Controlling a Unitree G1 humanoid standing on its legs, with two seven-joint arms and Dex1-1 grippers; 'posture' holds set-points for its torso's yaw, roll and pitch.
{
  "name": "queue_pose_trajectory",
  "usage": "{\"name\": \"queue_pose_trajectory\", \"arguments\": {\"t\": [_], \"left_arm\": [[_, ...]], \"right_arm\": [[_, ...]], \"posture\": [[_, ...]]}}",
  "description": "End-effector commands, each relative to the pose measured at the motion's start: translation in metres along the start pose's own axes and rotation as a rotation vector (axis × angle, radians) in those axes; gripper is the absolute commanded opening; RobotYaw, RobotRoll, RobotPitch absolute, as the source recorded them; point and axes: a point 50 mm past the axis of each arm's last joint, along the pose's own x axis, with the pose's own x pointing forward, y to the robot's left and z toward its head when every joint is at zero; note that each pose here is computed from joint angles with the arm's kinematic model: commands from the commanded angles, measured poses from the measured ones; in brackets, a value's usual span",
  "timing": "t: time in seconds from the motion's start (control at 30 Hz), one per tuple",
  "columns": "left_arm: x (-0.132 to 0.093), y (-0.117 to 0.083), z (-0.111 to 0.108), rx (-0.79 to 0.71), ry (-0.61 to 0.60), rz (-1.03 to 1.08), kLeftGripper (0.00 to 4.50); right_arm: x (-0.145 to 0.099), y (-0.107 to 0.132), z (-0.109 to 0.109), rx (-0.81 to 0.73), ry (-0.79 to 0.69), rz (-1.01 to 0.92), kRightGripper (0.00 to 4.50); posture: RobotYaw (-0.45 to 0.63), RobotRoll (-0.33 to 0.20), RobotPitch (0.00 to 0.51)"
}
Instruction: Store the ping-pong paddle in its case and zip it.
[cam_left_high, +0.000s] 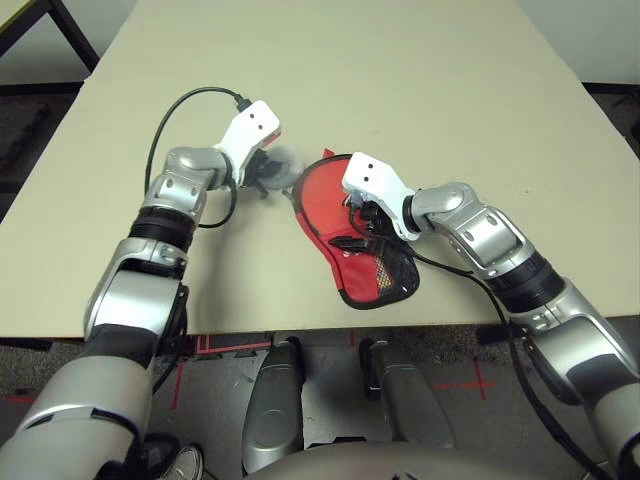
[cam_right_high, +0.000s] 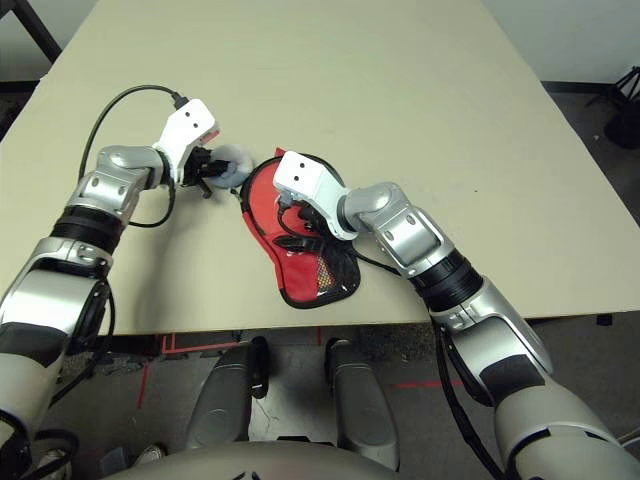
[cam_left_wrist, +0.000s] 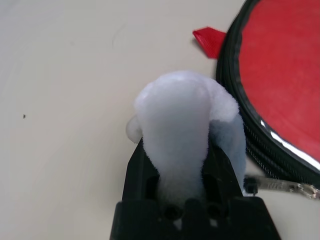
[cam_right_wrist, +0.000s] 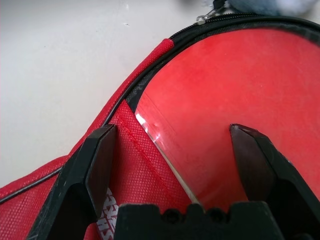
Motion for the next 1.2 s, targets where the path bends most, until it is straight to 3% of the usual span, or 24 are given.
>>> {"name": "queue_pose_trajectory", "arguments": {"t": [0.03, 0.67, 1.03, 1.2], "left_arm": [[0.011, -0.004, 0.016, 0.023, -0.044, 0.03, 0.55], [0.032, -0.016, 0.065, 0.031, -0.221, 0.126, 0.54], [0.065, -0.076, 0.102, -0.008, -0.326, 0.013, 0.54], [0.073, -0.101, 0.108, -0.043, -0.353, -0.103, 0.54]], "right_arm": [[0.014, 0.013, -0.028, 0.081, 0.097, 0.075, 4.5], [0.013, 0.002, -0.034, 0.114, 0.153, 0.002, 4.5], [0.016, 0.003, -0.032, 0.133, 0.158, -0.014, 4.5], [0.013, 0.003, -0.034, 0.146, 0.159, -0.025, 4.5]], "posture": [[0.03, 0.0, 0.236], [0.02, 0.0, 0.24], [-0.02, 0.0, 0.246], [-0.03, 0.0, 0.253]]}}
